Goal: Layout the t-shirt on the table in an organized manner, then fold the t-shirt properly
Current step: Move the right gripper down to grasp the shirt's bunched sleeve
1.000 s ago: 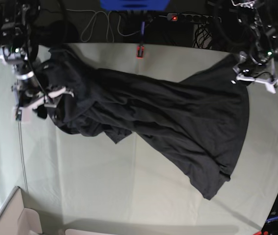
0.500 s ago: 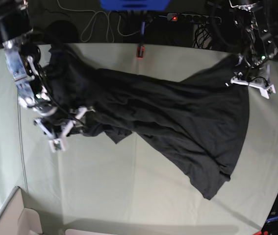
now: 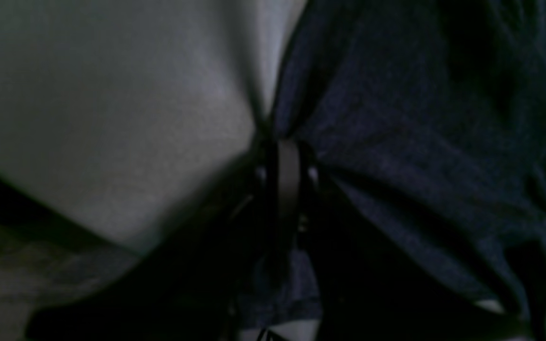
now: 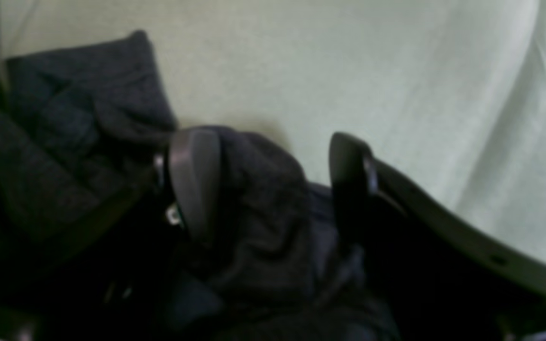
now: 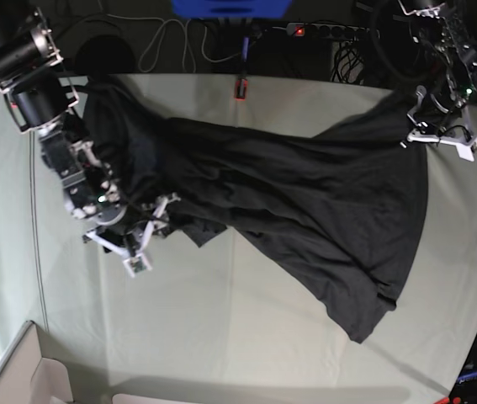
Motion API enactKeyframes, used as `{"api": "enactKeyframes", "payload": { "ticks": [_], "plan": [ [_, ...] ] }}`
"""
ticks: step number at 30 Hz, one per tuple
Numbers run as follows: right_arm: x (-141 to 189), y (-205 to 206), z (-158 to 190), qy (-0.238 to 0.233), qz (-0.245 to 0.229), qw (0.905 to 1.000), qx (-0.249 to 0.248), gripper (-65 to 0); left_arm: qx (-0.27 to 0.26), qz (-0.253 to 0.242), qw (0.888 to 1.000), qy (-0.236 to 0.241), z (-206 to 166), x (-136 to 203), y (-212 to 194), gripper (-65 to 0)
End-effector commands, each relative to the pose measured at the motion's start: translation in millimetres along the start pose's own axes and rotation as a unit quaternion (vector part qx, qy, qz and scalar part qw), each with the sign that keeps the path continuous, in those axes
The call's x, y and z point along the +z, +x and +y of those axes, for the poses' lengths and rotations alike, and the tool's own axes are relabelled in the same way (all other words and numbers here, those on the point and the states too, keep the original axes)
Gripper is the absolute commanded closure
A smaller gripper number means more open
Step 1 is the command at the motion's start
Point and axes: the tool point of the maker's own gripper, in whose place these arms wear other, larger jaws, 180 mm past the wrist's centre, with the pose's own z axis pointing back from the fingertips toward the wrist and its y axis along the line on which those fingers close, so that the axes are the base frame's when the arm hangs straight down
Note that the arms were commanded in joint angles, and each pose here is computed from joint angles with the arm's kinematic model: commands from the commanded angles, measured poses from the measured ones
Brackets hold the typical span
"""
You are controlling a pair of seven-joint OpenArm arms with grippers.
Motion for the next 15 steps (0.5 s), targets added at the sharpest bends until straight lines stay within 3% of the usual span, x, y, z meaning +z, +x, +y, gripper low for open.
{"api": "enactKeyframes", "payload": {
  "ticks": [1, 4, 6, 9, 13, 15],
  "plan": [
    [1, 15, -4, -0.006, -0.028, 0.9994, 0.018, -36.5, -0.008, 0.019, 0.999, 0.040, 21, 2, -8, 0.0],
    [2, 5, 4, -0.012, -0.030, 0.9980, 0.054, -31.4, -0.008, 0.018, 0.999, 0.040, 21, 2, -8, 0.0],
    [2, 1, 9, -0.012, -0.029, 0.9973, 0.067, -20.9, -0.008, 0.018, 0.999, 0.041, 22, 3, -8, 0.0],
    [1, 3, 11, -0.009, -0.028, 0.9971, 0.071, 0.0, -0.009, 0.019, 0.999, 0.043, 24, 3, -9, 0.0],
    [5, 14, -14, -0.022, -0.042, 0.9980, 0.041, 0.0, 0.007, 0.009, 0.999, 0.053, 35, 6, -2, 0.0],
    [8, 38, -39, -0.047, -0.065, 0.9964, 0.026, 0.0, 0.017, 0.006, 0.998, 0.059, 41, 8, 0, 0.0]
  ]
}}
